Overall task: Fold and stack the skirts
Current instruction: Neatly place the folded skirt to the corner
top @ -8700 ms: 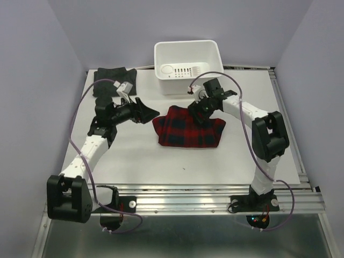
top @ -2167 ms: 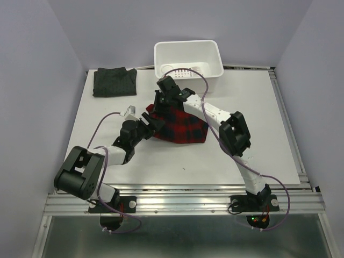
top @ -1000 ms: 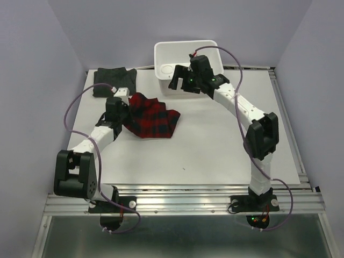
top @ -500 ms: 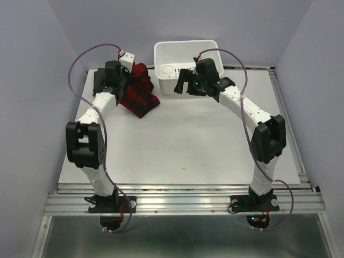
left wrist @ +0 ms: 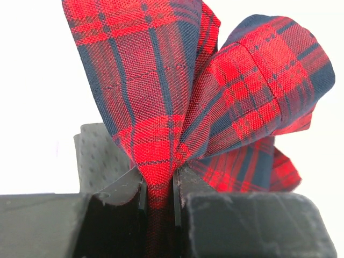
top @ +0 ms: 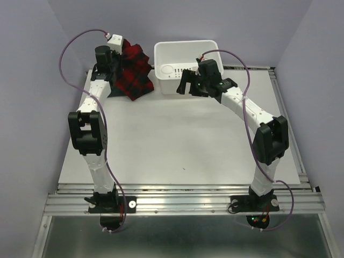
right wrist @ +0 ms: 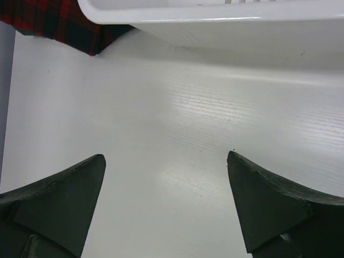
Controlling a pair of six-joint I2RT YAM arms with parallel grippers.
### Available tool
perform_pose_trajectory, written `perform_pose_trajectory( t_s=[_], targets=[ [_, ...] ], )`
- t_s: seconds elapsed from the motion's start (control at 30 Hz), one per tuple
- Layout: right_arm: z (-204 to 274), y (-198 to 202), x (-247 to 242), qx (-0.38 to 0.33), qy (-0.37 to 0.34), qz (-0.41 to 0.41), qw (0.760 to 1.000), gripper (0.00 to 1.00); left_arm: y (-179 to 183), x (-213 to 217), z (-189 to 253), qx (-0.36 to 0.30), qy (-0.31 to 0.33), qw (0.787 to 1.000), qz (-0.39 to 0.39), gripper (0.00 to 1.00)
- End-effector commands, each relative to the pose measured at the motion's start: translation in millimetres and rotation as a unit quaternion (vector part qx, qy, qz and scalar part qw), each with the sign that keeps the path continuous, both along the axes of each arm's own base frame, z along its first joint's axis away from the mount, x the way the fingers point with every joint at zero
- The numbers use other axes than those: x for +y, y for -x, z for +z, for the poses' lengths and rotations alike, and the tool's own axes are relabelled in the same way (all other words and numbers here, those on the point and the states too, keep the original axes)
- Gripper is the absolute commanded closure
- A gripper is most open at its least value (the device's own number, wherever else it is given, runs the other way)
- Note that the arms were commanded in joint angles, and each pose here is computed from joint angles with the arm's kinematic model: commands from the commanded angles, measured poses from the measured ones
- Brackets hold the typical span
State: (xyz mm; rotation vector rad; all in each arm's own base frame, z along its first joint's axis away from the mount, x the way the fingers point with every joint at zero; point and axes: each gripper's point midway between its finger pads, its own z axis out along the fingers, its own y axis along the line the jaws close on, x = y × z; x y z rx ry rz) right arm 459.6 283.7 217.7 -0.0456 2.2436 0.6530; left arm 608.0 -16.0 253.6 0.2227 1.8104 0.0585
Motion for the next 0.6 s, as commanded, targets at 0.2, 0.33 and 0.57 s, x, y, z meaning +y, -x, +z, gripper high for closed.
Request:
perform_pose_trajectory(
  t_s=[0.2,0.33,0.57],
  targets=[
    [25,-2,4,-0.033,-0.024,0.01,0.999,0.0,-22,38,104,-0.138,0.088,0.986,0.028,1.0],
    [23,-2,5,-0.031,-0.025,0.012,0.999,0.0,-24,65,84,-0.122,0.143,0.981,0.047,1.0],
    [19,-2,2,-0.026,-0.026,0.013,0.999,0.0,-32,99,22,-0.055,0.186,0.977,0.087,1.0]
  ],
)
